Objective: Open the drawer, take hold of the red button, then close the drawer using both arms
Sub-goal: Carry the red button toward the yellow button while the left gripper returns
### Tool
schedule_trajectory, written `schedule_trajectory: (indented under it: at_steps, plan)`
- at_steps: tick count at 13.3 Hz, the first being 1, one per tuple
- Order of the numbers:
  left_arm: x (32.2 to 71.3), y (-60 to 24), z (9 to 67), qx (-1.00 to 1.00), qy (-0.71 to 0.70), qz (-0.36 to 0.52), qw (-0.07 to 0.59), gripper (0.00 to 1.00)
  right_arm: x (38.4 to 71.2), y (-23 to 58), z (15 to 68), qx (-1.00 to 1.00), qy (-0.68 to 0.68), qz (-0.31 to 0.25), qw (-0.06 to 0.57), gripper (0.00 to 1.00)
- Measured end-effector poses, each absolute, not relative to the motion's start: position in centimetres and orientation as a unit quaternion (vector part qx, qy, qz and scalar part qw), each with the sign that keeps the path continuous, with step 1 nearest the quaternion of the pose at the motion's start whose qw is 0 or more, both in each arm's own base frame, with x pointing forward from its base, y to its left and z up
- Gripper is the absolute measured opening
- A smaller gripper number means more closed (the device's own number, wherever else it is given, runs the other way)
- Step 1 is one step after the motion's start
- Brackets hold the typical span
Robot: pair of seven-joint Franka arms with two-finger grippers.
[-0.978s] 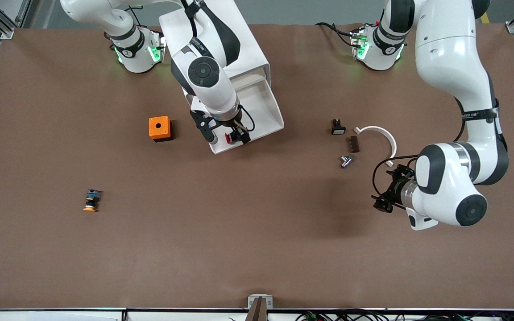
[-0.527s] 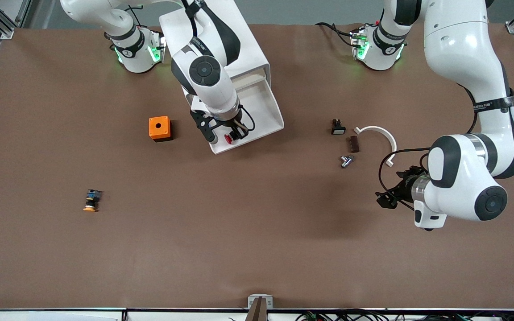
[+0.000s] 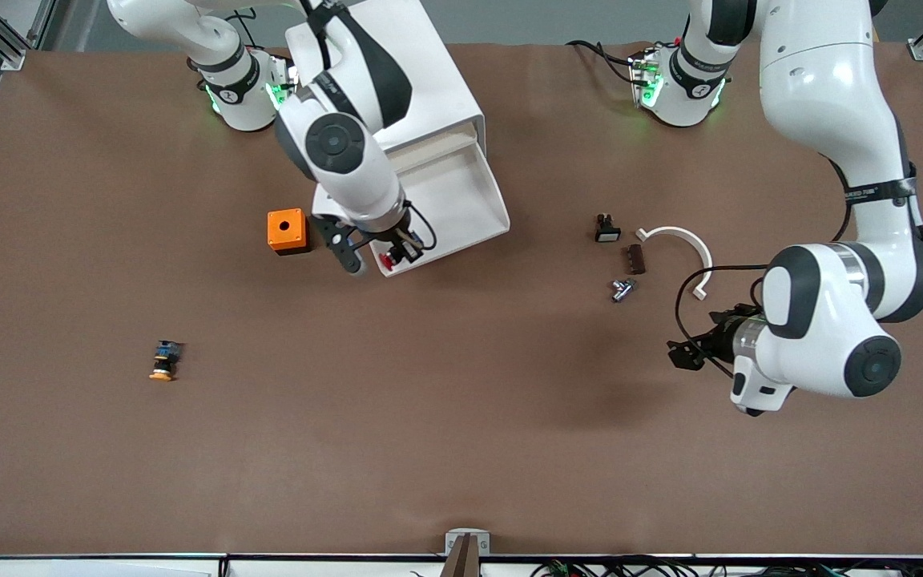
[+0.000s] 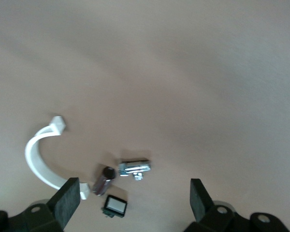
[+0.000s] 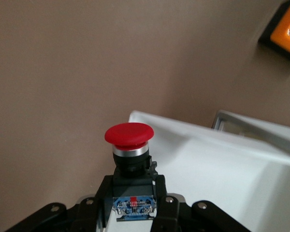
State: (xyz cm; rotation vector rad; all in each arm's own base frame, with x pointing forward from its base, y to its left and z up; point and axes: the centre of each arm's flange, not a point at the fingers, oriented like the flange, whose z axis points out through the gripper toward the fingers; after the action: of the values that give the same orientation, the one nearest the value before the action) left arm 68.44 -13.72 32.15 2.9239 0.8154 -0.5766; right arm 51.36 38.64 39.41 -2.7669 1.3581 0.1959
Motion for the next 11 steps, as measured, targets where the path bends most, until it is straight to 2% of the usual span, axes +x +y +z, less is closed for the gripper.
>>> schedule_trajectory:
  at_steps: [4,7,11]
  plan:
    - [67.4,-18.2,29.6,0.952,0.240,-0.185,0.036,1.00,55.8,32.0,40.2,-0.933,0.354,0.057,0.038,0.39]
    - [66.1,-22.0,29.0,0.958,0.220,-0.182,0.032,1.00,59.8,23.6,40.0,-0.959,0.276,0.049,0.046,0.39]
    - [62.0,-30.8,27.5,0.972,0.163,-0.167,0.022,1.00,63.9,11.1,36.5,-0.983,0.171,0.042,0.051,0.39]
